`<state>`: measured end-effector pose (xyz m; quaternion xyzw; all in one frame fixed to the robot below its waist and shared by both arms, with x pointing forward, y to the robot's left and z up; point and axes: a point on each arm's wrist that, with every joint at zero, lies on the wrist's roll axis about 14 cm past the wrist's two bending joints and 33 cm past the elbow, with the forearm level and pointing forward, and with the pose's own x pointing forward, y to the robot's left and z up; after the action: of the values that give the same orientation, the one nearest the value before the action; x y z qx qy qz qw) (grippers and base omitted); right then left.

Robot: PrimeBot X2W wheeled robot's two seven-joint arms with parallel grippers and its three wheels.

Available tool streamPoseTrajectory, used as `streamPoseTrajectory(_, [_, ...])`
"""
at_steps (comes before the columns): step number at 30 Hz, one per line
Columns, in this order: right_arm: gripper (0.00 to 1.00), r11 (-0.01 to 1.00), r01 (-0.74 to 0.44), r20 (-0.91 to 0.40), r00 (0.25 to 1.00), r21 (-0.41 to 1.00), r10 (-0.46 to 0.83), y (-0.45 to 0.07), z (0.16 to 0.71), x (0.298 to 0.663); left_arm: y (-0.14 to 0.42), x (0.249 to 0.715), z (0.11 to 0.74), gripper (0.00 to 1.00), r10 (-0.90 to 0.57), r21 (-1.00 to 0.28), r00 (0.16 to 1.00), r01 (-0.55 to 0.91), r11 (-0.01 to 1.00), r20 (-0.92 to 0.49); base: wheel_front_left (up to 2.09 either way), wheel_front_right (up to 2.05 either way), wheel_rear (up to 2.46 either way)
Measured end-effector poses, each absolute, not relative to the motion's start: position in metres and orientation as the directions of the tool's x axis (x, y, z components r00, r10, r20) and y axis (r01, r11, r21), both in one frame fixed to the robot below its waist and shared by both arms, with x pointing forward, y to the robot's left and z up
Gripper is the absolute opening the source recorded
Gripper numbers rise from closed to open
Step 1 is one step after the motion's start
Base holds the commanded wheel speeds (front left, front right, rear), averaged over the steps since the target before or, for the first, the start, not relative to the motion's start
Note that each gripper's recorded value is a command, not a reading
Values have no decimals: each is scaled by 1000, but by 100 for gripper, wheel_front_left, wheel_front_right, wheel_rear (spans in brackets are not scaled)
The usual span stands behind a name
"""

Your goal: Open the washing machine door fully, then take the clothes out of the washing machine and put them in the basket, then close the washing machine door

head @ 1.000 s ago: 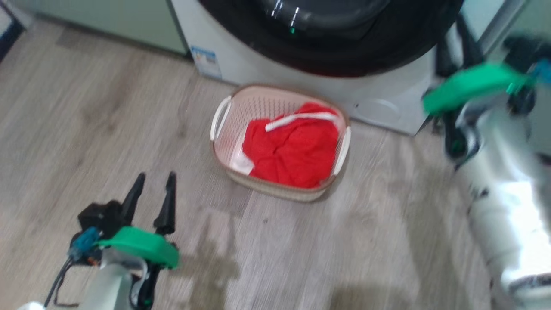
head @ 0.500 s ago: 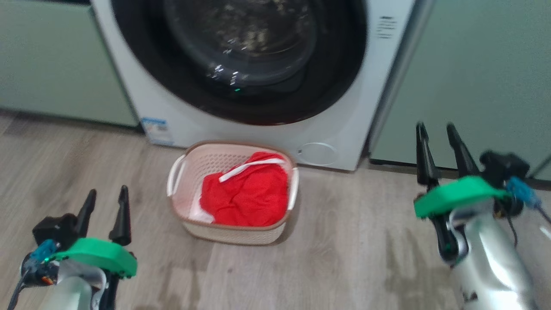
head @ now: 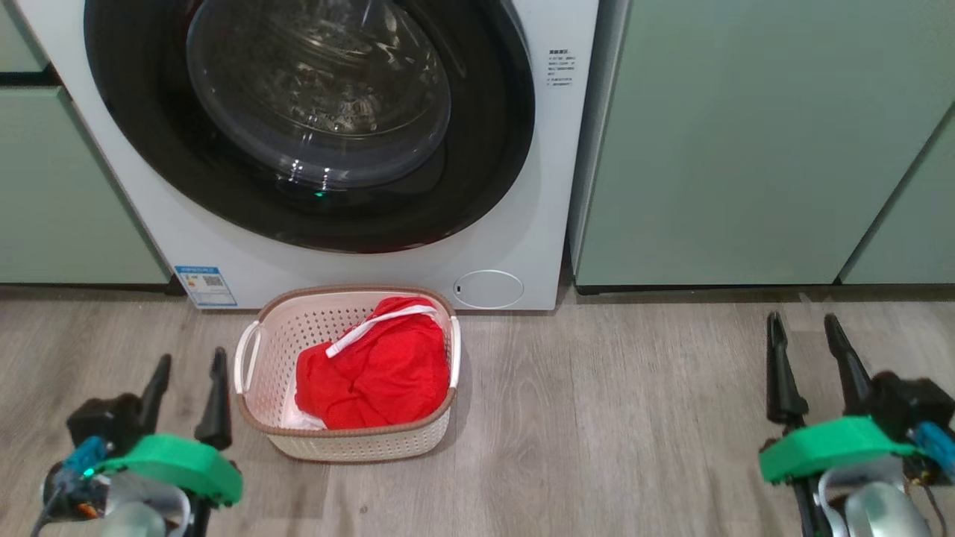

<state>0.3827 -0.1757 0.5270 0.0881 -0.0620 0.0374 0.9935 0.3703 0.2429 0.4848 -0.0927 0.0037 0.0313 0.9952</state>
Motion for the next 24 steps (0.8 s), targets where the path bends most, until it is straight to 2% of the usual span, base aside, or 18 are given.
streamPoseTrajectory(5, [100,984,-42,118,993,172,21,-190,521,372,228,371,479,100,17,-180,999,-22,983,-29,0,0,0])
streamPoseTrajectory(24, [100,982,-31,110,994,185,11,-190,517,369,230,369,474,100,27,-187,999,-34,982,-42,0,0,0])
